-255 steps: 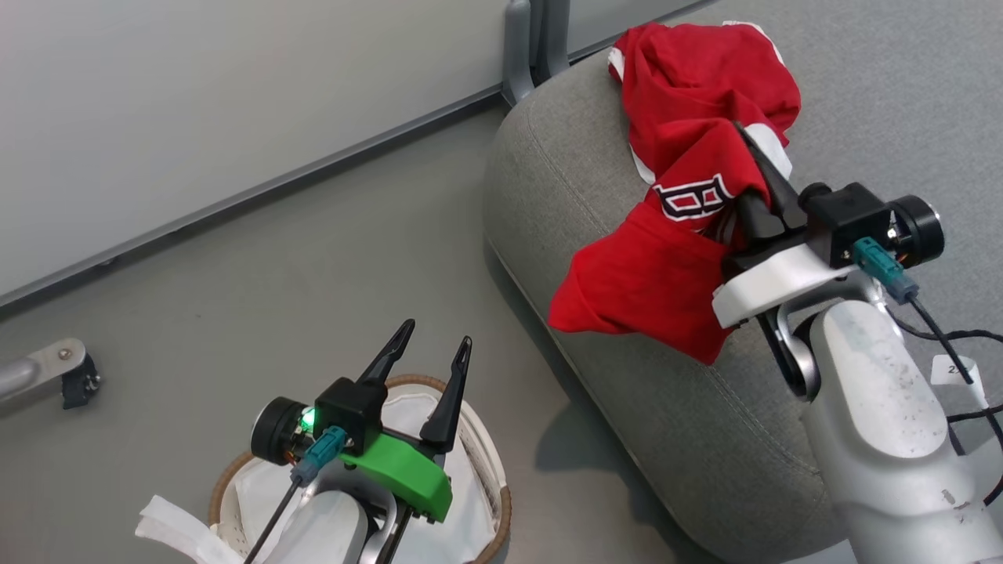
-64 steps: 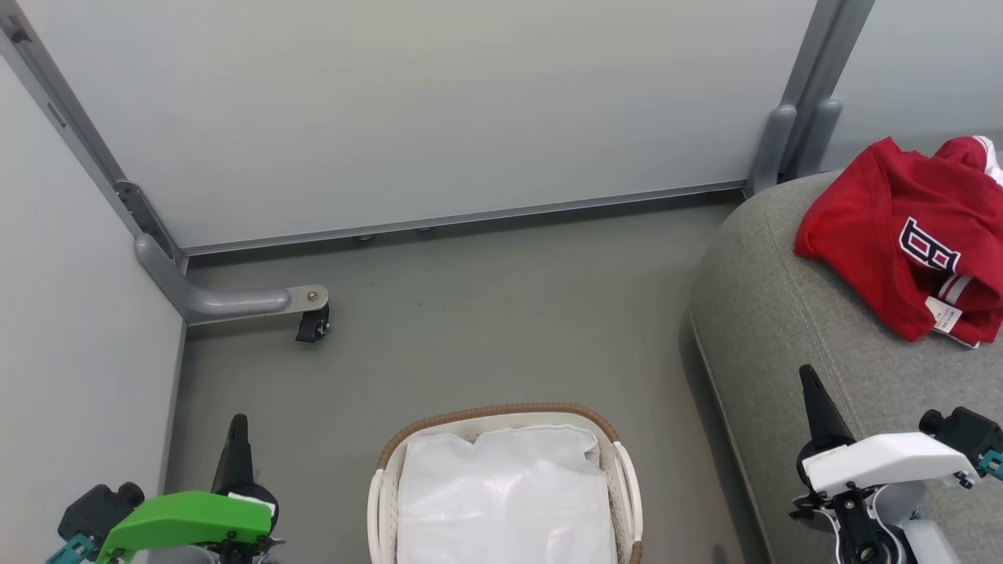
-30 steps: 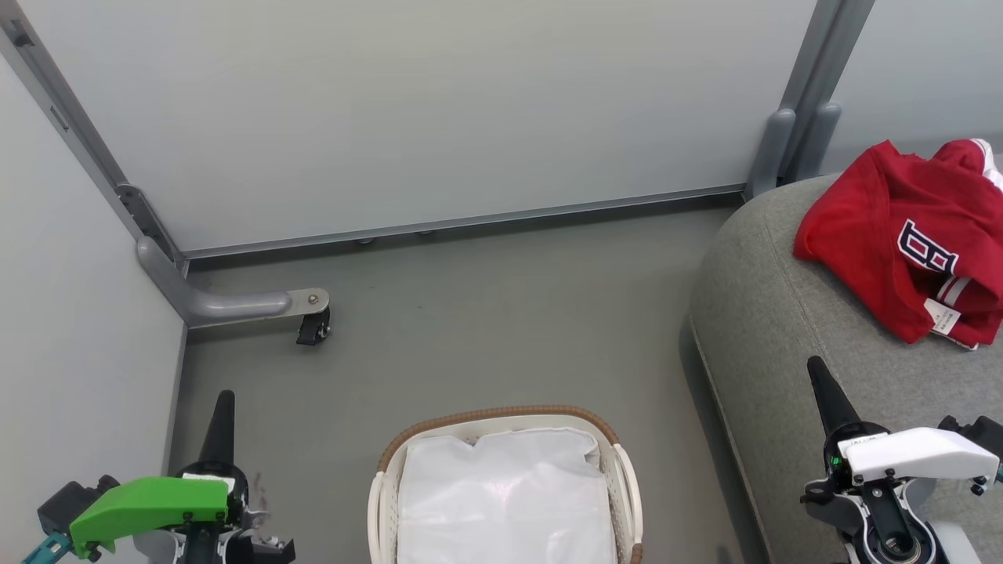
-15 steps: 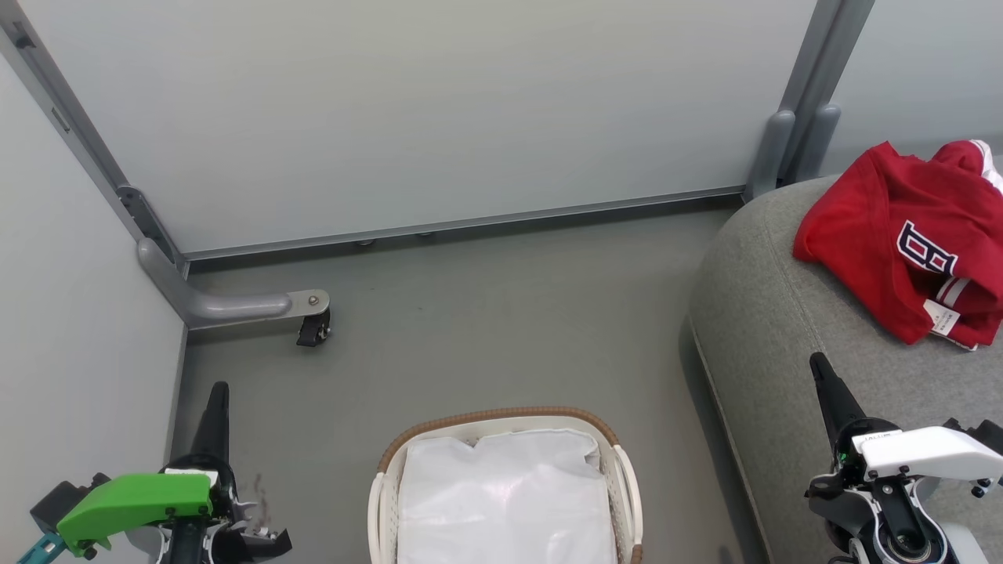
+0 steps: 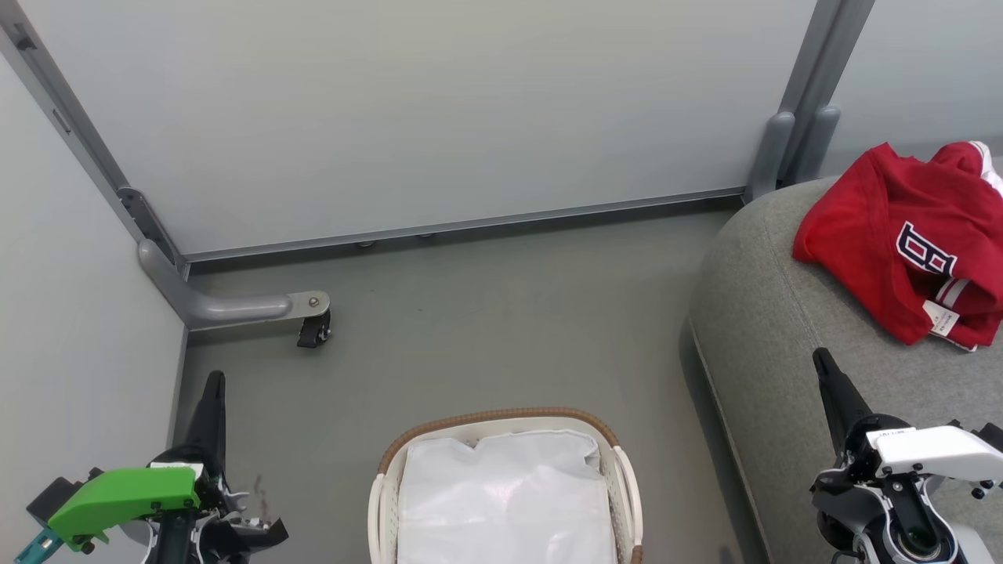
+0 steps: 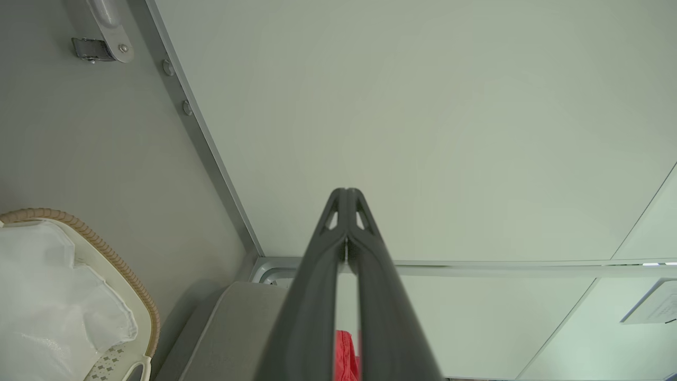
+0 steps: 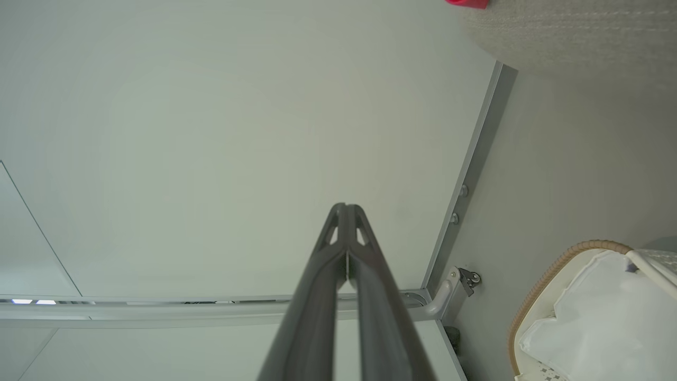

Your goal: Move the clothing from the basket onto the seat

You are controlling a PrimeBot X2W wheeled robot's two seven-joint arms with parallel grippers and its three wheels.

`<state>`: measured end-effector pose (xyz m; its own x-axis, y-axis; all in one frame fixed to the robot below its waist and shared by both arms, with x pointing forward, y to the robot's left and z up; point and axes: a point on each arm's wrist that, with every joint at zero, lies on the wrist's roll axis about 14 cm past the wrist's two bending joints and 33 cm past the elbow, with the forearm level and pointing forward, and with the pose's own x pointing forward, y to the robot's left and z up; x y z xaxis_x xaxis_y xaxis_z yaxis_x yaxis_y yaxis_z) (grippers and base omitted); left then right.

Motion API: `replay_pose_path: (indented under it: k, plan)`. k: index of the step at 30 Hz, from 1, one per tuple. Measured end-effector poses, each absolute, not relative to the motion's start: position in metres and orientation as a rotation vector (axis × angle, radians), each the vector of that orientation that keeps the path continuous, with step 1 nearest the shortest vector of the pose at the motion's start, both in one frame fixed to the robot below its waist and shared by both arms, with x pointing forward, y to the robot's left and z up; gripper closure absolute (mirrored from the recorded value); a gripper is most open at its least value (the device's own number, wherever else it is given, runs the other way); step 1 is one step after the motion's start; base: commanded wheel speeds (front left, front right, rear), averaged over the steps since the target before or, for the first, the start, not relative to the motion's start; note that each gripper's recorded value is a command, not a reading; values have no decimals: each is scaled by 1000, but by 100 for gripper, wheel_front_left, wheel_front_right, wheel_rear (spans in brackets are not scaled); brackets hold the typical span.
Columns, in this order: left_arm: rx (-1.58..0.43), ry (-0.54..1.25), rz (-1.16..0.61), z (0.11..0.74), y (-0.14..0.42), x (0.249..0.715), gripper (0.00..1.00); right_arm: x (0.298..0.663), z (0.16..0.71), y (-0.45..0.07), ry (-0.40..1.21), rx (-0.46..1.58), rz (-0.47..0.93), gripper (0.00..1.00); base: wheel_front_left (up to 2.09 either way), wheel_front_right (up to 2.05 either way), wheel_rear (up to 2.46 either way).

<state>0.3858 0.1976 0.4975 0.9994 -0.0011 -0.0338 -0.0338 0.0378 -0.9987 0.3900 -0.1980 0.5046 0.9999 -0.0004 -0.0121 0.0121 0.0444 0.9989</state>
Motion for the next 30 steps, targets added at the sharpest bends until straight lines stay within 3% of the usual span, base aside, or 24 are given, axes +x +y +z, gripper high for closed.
replay_pose_path:
  k: [30]
  plan:
    - [-1577,9,10,504,199,388,100,390,508,-199,1,1576,2,100,0,0,0]
